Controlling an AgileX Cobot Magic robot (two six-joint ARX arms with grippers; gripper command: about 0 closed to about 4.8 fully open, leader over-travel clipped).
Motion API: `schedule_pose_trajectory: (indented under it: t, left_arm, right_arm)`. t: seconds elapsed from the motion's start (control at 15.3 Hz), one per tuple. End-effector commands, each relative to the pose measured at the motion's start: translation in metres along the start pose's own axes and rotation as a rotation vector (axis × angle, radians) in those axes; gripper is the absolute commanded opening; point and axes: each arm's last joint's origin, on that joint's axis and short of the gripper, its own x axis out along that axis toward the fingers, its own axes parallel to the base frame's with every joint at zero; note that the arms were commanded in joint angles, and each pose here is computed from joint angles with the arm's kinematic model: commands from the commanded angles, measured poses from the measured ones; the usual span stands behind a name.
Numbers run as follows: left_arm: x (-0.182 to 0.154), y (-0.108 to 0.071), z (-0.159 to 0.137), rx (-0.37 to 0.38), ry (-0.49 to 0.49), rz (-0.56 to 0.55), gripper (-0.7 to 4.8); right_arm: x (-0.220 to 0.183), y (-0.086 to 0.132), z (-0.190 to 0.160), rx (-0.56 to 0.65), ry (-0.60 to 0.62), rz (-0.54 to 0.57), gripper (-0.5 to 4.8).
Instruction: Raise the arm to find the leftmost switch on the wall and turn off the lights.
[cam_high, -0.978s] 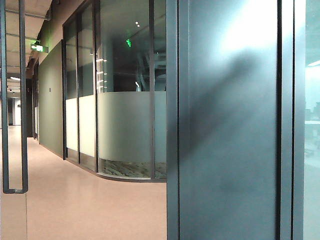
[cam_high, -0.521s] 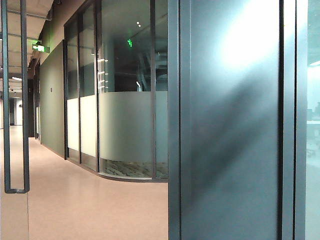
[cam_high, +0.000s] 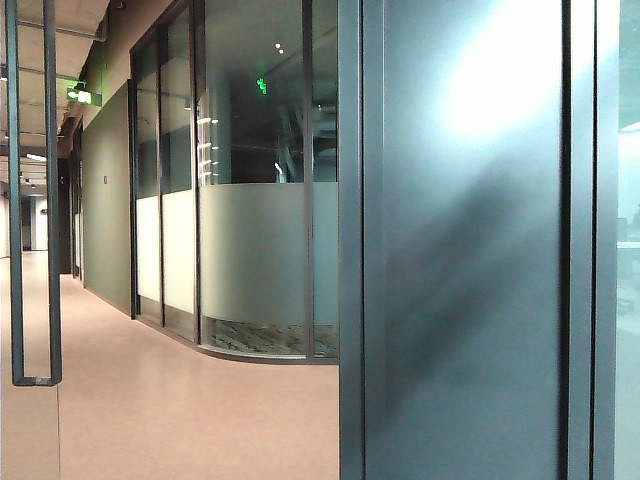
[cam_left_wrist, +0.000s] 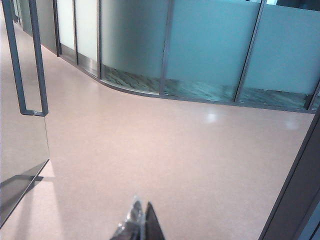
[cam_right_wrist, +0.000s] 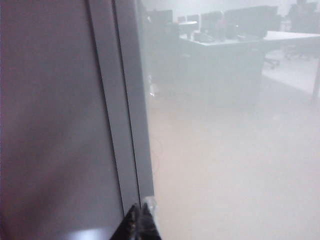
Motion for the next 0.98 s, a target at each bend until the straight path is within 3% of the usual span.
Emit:
schedule_pose_trajectory:
  t: [0.07, 0.98]
  left_arm:
    - [-0.0002, 0.0001, 0.0015, 0.005, -0.01, 0.001, -0.05]
    - [-0.0002, 0.0001, 0.0015, 0.004, -0.01, 0.001, -0.05]
  right_arm:
    - [-0.0002, 0.0005, -0.0015, 0.002, 0.017, -0.001, -0.01]
    - [-0.0006, 0.0042, -0.0044, 0.013, 0.048, 0.047, -0.01]
